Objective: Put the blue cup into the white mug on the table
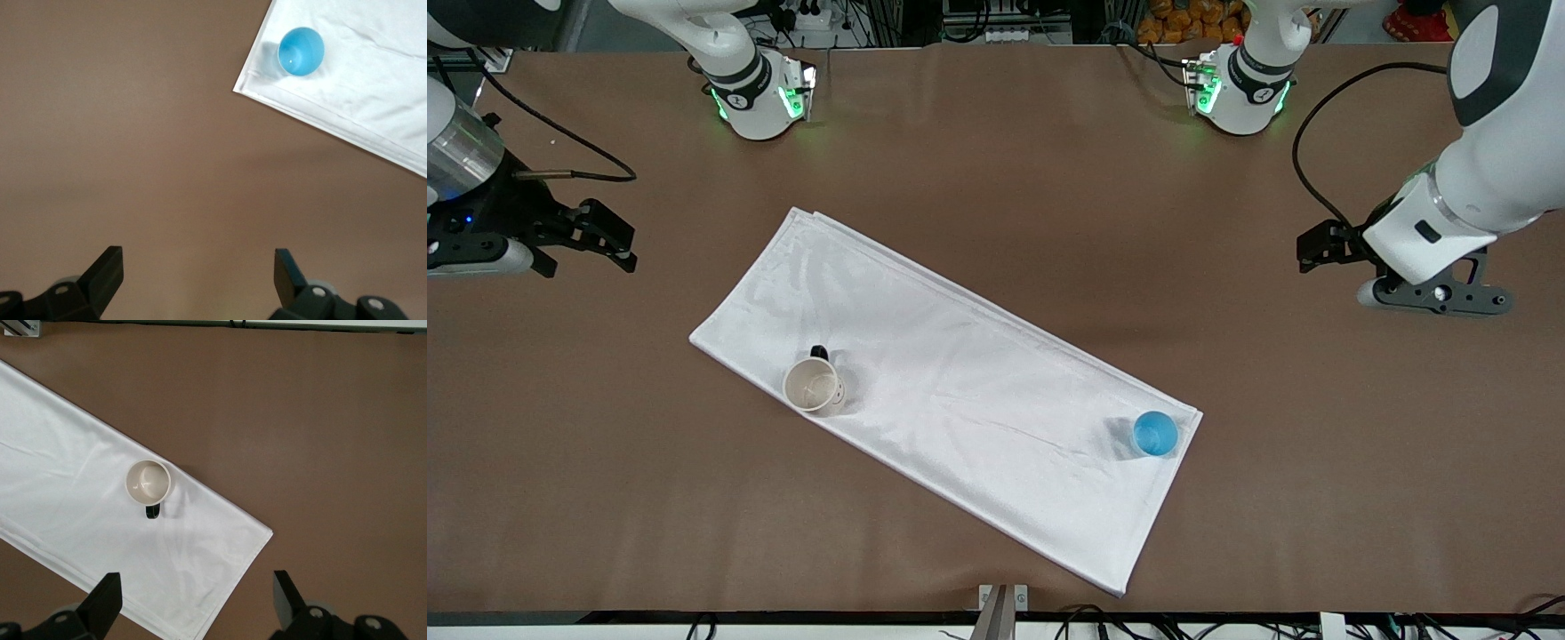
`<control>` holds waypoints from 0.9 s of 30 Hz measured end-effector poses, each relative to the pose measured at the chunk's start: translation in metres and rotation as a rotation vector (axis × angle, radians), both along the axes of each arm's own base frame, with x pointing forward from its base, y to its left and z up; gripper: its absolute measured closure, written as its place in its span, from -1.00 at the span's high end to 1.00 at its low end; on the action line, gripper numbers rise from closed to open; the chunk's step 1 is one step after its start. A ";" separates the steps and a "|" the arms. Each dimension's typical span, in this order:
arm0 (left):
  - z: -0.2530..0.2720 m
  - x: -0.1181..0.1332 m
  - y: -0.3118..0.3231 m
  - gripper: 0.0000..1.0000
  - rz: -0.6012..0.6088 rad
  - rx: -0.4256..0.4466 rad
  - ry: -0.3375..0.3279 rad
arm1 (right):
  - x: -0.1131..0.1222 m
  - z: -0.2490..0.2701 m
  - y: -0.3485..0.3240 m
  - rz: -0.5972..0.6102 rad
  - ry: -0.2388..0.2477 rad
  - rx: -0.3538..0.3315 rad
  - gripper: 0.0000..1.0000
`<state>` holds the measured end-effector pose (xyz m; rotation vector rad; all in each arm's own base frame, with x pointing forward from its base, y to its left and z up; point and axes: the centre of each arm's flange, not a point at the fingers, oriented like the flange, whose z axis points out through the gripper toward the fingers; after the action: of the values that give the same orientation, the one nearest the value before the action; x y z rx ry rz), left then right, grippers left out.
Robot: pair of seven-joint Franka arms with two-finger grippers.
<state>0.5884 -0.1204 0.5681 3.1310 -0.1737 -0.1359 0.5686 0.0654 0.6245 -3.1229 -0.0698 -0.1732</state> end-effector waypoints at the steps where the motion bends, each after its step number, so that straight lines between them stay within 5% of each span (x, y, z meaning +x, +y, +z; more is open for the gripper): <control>1: 0.000 0.001 0.001 1.00 0.006 -0.004 0.000 | 0.000 0.000 0.000 -0.001 0.000 0.000 1.00; 13: -0.037 0.028 0.011 1.00 0.056 -0.068 -0.001 | -0.004 -0.005 -0.006 -0.009 0.047 -0.005 1.00; 27: -0.182 0.077 -0.059 1.00 0.144 -0.061 -0.021 | -0.009 -0.011 0.001 0.007 0.092 -0.010 1.00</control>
<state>0.6656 -0.1797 0.3857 3.0709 0.0473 -0.0950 0.5597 0.0666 0.6137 -3.1350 -0.0810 -0.0294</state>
